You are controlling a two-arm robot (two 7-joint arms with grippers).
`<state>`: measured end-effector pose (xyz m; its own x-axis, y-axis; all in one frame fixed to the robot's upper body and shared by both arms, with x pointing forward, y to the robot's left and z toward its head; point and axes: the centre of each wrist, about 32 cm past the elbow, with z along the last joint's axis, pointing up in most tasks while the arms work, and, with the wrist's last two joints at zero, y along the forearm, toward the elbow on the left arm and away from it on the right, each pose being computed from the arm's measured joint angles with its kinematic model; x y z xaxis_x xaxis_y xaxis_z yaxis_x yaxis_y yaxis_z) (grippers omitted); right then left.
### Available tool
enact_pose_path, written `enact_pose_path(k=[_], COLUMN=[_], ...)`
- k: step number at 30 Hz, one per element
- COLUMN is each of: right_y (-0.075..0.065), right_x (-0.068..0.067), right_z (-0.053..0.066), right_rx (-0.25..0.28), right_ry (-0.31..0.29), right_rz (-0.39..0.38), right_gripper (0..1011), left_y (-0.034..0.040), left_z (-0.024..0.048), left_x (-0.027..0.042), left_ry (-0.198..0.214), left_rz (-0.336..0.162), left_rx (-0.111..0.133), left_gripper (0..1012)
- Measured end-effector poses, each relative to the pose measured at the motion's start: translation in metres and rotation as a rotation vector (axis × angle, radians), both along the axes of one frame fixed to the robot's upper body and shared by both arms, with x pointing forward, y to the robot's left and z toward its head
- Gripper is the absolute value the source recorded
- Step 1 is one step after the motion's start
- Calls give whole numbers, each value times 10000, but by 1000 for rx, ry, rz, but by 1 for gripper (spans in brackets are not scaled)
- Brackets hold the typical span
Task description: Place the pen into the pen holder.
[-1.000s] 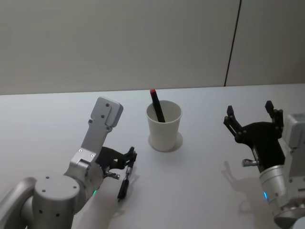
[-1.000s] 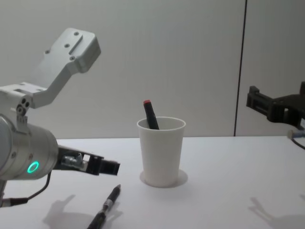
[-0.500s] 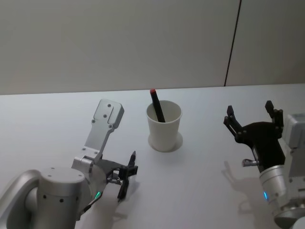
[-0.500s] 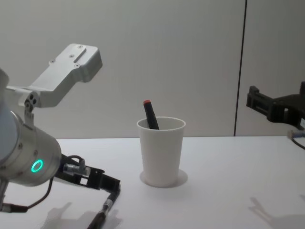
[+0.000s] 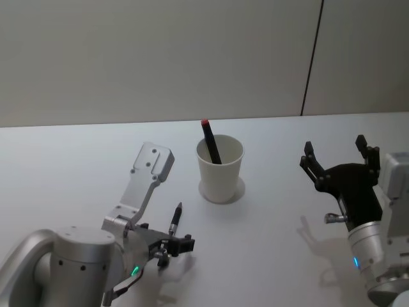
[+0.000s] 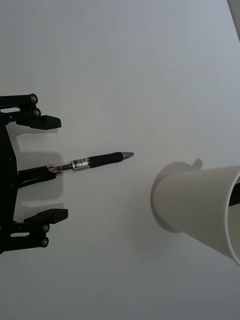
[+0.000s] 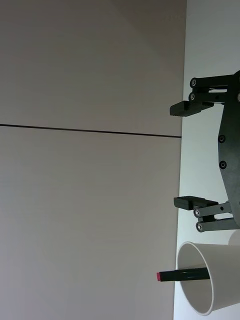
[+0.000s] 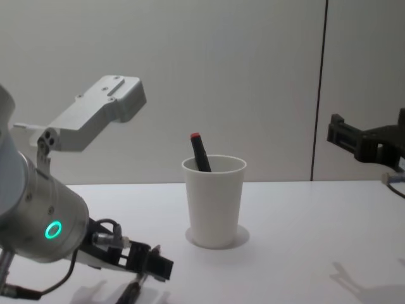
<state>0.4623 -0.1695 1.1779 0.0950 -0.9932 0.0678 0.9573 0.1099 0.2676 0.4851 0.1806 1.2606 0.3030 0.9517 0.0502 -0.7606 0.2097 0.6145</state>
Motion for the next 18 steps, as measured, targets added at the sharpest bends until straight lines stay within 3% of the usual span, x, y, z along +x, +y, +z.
enact_pose_path(k=[6,14,18], right_y=[0,0,0], right_x=[0,0,0], right_z=[0,0,0], right_rx=[0,0,0], right_ry=[0,0,0], right_rz=[0,0,0], right_gripper=[1001,1001,1001], left_y=[-8,-30,-39], left_z=[-27,-83,-103], left_x=[-22,-55,-65], left_ry=[16,12,2], left_rz=[-20,-38,-40], left_rx=[7,39,55], left_gripper=[1005,1003,918])
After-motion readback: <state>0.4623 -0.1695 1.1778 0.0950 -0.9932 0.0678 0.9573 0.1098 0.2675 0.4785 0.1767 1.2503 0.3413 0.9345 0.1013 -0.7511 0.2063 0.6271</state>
